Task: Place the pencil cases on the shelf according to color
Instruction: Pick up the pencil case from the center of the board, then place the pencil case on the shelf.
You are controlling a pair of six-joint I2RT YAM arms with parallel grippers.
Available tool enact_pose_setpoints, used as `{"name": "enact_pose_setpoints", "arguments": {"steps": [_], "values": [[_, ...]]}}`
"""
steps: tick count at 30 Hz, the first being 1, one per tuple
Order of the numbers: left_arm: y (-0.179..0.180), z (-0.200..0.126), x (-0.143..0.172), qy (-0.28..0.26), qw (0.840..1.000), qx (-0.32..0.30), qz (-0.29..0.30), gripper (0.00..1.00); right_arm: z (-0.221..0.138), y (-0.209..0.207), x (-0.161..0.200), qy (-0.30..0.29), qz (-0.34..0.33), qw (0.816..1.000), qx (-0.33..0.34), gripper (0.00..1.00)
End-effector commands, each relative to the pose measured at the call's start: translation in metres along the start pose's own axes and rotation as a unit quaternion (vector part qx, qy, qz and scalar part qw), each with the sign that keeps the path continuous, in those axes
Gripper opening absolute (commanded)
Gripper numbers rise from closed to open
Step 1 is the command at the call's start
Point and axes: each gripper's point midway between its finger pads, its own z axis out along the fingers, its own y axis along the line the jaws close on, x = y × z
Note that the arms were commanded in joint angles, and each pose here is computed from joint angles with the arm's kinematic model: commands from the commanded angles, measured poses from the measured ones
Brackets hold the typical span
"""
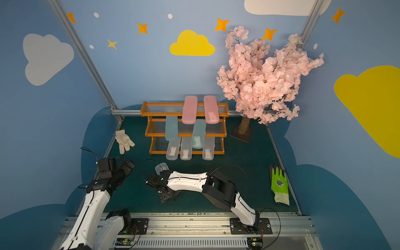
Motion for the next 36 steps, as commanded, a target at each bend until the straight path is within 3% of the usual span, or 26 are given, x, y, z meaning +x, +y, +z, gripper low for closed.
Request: {"name": "enact_pose_setpoints", "arguments": {"steps": [1, 4, 7, 14, 21, 36], "values": [[-0.004, -0.005, -0.01, -0.013, 1.0, -0.002, 0.011, 1.0, -0.015, -0.001, -0.014, -0.048, -0.003, 0.999, -0.004, 0.7], [-0.007, -0.006, -0.011, -0.012, 1.0, 0.001, 0.013, 1.0, -0.02, -0.003, -0.017, -0.06, -0.004, 0.998, 0.0, 0.6], [-0.006, -0.006, -0.01, -0.012, 1.0, -0.001, 0.015, 1.0, -0.026, -0.006, -0.016, -0.07, -0.008, 0.997, 0.005, 0.57], [-0.005, -0.01, -0.012, -0.021, 1.0, 0.0, 0.021, 1.0, -0.064, -0.008, -0.014, -0.096, -0.012, 0.995, -0.006, 0.56], [-0.013, -0.007, -0.021, -0.032, 0.999, 0.006, 0.019, 1.0, -0.101, -0.001, -0.038, -0.115, -0.013, 0.993, -0.029, 0.57], [-0.04, -0.005, -0.049, -0.051, 0.998, 0.022, 0.014, 1.0, -0.06, 0.005, -0.119, -0.079, 0.121, 0.986, -0.085, 0.52]]}}
